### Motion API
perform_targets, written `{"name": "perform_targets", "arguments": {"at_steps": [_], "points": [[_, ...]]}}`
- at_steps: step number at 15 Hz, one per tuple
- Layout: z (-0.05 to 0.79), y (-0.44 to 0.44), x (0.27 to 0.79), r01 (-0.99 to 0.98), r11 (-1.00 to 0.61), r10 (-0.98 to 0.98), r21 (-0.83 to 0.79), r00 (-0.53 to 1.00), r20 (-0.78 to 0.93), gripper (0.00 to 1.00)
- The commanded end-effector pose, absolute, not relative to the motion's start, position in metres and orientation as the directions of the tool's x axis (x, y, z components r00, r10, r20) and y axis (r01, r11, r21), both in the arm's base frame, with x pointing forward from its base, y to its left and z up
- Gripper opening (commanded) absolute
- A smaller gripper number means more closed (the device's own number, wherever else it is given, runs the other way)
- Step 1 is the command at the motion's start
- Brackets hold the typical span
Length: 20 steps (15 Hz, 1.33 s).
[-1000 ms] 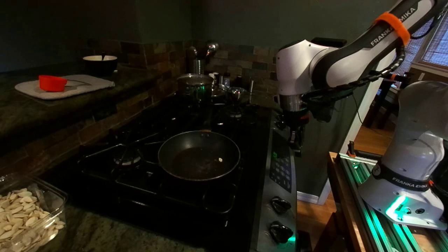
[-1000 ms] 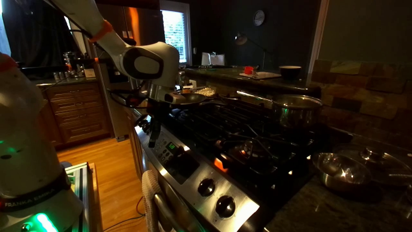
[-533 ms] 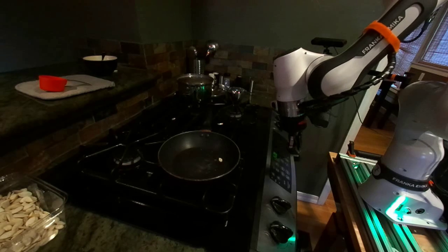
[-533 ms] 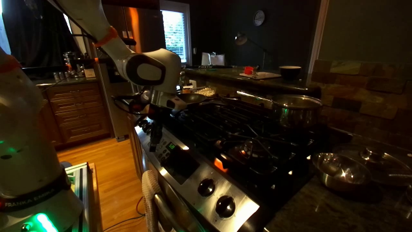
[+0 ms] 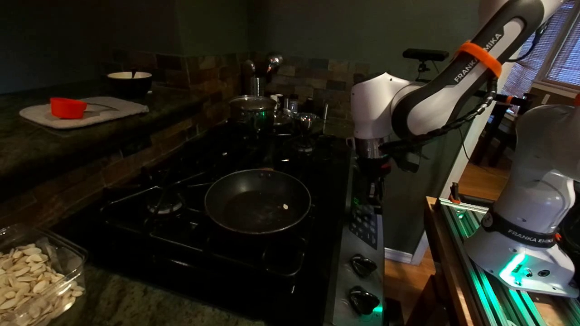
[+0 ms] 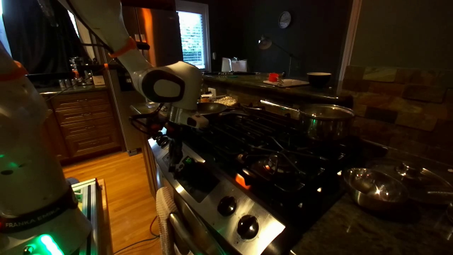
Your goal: Press three buttons on the stove.
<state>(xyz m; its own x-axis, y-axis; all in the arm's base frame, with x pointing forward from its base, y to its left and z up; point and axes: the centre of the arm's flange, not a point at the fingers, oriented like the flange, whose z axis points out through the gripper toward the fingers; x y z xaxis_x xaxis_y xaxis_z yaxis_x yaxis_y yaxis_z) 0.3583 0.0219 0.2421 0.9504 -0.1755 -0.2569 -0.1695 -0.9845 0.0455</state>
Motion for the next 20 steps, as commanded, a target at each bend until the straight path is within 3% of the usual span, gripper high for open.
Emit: {"name": "perform_targets", "arguments": {"at_steps": [1, 20], "points": [[0.229, 0.022, 0.355, -0.159, -0.987, -0.155, 0.003, 0.956, -0.249, 0.00], [0.215, 0.036, 0.367, -0.158, -0.987, -0.154, -0.029, 0.983, -0.101, 0.00]]}}
